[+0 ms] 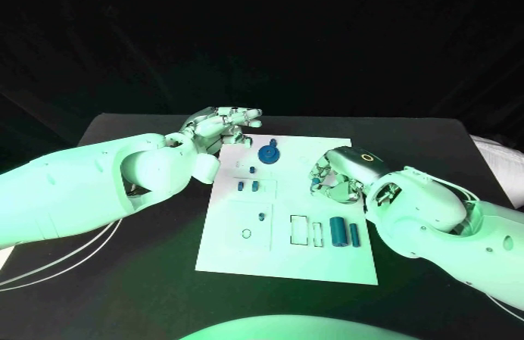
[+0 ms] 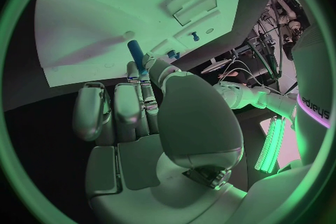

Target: Assemble the parts on the task board

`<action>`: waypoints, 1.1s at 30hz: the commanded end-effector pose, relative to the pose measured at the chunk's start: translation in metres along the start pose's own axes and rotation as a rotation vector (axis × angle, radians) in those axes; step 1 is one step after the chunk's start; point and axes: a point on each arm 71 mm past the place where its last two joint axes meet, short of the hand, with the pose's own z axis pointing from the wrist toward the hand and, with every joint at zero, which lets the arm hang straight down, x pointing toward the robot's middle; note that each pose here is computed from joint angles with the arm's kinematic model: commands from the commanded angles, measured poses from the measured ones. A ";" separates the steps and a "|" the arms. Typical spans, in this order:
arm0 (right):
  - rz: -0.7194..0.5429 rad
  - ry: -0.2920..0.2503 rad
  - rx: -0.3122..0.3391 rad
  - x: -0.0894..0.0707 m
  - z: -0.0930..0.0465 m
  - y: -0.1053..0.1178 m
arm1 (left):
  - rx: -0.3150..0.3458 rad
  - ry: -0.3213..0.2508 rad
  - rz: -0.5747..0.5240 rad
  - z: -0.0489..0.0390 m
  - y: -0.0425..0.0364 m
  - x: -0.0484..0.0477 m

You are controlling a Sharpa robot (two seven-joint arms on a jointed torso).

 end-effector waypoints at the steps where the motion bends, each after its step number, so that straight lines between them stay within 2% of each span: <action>1: 0.035 -0.003 -0.008 -0.006 -0.006 0.008 | 0.005 0.021 0.001 -0.0002 -0.0007 0.0016; 8: 0.103 0.006 -0.104 -0.006 -0.011 0.045 | 0.005 0.023 0.001 0.0002 -0.0005 0.0022; 13: 0.172 0.009 -0.173 0.001 -0.009 0.074 | 0.003 0.027 0.000 0.0010 -0.0001 0.0031; 18: 0.221 0.033 -0.227 0.016 -0.004 0.094 | 0.005 0.036 -0.002 0.0017 0.0000 0.0049; 24: 0.259 0.079 -0.259 0.037 0.001 0.109 | 0.004 0.038 -0.002 0.0021 0.0003 0.0061; 33: 0.261 0.126 -0.252 0.057 0.009 0.111 | 0.004 0.041 -0.003 0.0025 0.0005 0.0069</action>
